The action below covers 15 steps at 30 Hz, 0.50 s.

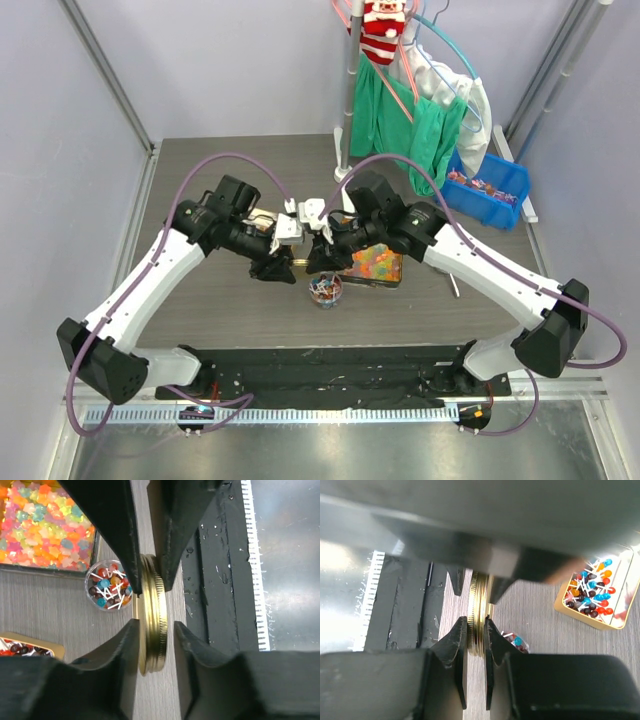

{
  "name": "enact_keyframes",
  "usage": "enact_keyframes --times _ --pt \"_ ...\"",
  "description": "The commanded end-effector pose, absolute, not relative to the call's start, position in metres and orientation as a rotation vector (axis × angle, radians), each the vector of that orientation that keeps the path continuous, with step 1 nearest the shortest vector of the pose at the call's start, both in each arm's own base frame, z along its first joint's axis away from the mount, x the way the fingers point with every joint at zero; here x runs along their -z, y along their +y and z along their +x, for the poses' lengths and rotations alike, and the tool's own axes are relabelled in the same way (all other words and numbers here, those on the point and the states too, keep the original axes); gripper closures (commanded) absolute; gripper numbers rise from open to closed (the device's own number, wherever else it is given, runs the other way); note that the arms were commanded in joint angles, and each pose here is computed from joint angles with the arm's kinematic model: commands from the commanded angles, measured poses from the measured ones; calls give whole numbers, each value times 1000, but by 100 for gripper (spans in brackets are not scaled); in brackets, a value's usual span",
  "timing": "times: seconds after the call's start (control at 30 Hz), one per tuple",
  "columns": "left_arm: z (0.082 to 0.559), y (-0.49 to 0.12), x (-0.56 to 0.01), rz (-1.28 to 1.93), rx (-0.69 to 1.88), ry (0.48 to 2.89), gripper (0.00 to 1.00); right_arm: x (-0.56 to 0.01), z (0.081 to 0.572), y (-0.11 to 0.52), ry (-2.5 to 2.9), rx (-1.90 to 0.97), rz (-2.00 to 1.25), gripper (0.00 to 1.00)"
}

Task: Pack the candies
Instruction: Adjust the bottle lid.

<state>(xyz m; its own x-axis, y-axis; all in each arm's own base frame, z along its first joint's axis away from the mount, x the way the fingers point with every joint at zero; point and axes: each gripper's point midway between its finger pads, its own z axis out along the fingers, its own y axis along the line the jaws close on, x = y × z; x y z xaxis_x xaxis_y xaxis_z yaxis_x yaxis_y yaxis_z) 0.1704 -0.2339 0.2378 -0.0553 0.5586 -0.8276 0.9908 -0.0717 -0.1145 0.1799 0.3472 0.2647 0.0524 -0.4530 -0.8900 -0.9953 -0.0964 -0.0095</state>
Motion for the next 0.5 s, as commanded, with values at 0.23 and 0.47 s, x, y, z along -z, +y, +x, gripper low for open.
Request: enact_keyframes --times 0.23,0.47 --pt "159 -235 -249 1679 1016 1550 63 -277 202 348 1432 -939 -1596 99" --pt "158 -235 -255 1675 1008 1532 64 -270 209 345 1449 -900 -1590 99"
